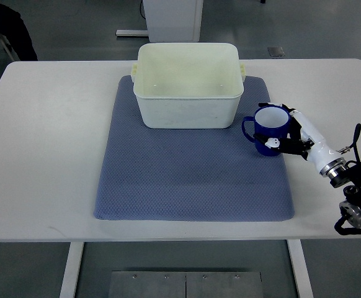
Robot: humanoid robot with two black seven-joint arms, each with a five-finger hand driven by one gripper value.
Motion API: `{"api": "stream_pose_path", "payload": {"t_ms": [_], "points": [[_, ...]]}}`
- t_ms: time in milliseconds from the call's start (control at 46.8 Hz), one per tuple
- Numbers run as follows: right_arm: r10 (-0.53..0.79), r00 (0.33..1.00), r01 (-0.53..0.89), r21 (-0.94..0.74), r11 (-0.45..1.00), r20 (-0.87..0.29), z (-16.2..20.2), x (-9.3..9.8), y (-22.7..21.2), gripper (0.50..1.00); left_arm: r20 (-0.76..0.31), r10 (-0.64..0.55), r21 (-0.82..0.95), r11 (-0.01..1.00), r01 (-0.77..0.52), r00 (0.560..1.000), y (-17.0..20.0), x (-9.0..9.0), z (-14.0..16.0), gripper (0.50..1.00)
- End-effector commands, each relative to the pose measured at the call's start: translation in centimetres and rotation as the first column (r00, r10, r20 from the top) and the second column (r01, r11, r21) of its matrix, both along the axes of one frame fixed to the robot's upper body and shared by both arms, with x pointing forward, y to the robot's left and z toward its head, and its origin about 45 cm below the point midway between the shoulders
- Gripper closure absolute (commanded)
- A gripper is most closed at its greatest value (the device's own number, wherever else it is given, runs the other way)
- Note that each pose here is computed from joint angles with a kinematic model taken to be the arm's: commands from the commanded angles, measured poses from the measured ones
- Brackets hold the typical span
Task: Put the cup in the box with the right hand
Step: 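Lift the blue mug with the right hand, raising it high, then carry the mug over the cream tub with the right hand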
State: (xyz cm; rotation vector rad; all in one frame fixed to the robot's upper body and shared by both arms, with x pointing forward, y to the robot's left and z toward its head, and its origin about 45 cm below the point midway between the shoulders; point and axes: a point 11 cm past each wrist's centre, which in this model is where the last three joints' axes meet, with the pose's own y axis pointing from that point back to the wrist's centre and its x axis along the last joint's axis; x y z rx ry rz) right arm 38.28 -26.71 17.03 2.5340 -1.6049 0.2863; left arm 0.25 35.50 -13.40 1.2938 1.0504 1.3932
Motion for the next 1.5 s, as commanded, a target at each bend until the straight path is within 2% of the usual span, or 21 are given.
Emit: {"api": "stream_pose_path", "payload": {"t_ms": [0,427,855,1047,1474], "points": [[-0.002,1.000,0.002,-0.003,1.000,0.010,0.8,0.4,-1.0,1.000,0.000,0.000,-0.001,1.000,0.000,1.000,0.0,0.0,0.0,0.500],[-0.011,0.987,0.007,0.025,1.000,0.162,9.3,4.2,-4.5,1.000,0.002,0.000,-0.001,1.000,0.000,1.000,0.0,0.1,0.0,0.500],[0.072,0.950,-0.097,0.068,0.993,0.302,16.4,7.0,-0.3,1.000,0.000,0.000,-0.001,1.000,0.000,1.000,0.0,0.0,0.0,0.500],[0.116,0.937,-0.156,0.095,0.983,0.329,17.5,7.4,2.8,1.000,0.000,0.000,0.000,1.000,0.000,1.000,0.0,0.0,0.0,0.500],[0.224,0.921,-0.273,0.116,0.955,0.318,16.4,7.2,10.4,1.000,0.000,0.000,-0.001,1.000,0.000,1.000,0.0,0.0,0.0,0.500]]}}
